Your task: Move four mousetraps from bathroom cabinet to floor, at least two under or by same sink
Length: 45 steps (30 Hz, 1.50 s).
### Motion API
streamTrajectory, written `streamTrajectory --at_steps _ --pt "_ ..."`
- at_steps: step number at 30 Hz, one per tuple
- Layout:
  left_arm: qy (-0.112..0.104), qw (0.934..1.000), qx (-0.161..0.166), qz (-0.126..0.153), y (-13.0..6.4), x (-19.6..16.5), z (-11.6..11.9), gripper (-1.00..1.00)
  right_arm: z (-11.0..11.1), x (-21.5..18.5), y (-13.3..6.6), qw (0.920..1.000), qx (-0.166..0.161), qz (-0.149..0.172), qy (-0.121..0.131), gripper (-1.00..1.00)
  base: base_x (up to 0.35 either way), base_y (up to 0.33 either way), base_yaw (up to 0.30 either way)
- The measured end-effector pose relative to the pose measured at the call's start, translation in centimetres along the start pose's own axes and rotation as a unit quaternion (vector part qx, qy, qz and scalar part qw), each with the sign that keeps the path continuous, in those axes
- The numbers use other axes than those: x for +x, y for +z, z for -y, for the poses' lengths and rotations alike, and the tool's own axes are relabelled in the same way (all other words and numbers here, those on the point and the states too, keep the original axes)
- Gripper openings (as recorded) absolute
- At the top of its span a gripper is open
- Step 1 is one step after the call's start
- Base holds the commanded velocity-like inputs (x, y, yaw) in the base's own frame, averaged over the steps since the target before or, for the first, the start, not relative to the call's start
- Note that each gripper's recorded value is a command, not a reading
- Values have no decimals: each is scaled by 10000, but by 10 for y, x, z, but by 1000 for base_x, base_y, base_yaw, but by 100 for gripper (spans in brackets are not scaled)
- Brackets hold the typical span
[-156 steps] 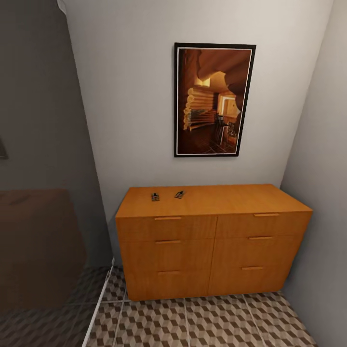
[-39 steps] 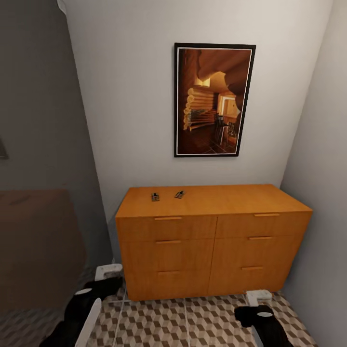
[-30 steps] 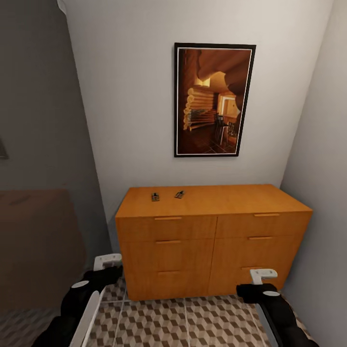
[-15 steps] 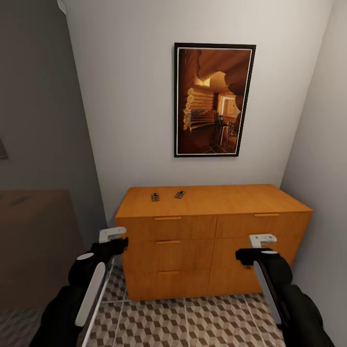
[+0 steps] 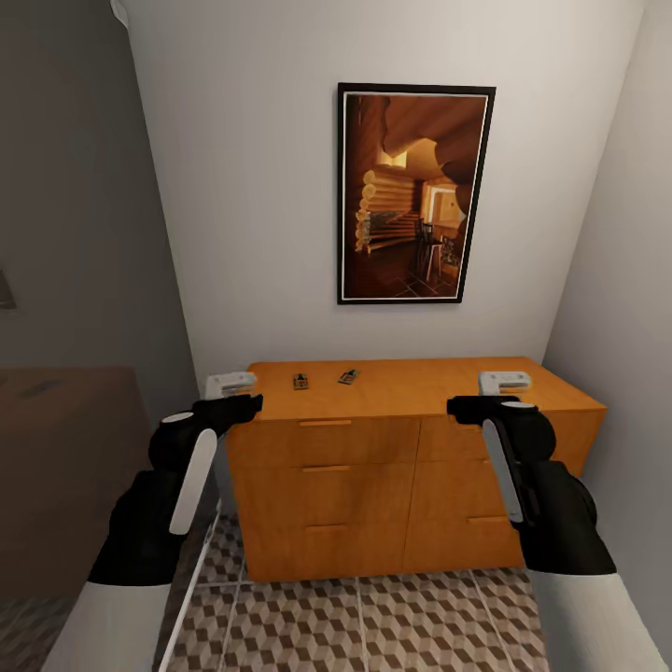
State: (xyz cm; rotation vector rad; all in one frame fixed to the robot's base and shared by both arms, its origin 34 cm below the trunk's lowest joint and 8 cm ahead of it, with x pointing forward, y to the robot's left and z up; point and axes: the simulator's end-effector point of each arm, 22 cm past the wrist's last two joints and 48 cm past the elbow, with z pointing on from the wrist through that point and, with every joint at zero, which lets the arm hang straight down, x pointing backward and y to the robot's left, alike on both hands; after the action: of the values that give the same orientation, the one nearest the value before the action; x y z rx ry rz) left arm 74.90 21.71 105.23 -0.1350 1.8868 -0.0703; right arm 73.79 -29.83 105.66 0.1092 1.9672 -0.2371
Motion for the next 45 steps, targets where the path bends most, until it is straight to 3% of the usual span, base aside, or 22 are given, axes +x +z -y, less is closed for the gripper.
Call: streamTrajectory --at_steps 8,14,17,21,30,45 --pt "86 9993 195 304 -6 -84 22 100 -26 -88 -12 9981 -33 538 296 100 0 0 0" --pt "190 9993 307 131 5 -121 41 100 -54 -130 -16 9975 57 575 414 100 0 0 0" --pt "257 9989 314 -217 22 -115 50 100 -60 -130 -6 9986 217 364 311 100 0 0 0" --pt "291 9982 293 -435 31 -107 52 100 -60 -121 5 9992 332 149 191 100 0 0 0" --pt "228 9976 481 -444 28 -112 68 100 -61 -117 11 9992 391 37 111 100 43 0 0" --pt "122 9955 697 -629 31 -100 83 100 -61 -125 5 9991 348 142 184 100 267 0 0"
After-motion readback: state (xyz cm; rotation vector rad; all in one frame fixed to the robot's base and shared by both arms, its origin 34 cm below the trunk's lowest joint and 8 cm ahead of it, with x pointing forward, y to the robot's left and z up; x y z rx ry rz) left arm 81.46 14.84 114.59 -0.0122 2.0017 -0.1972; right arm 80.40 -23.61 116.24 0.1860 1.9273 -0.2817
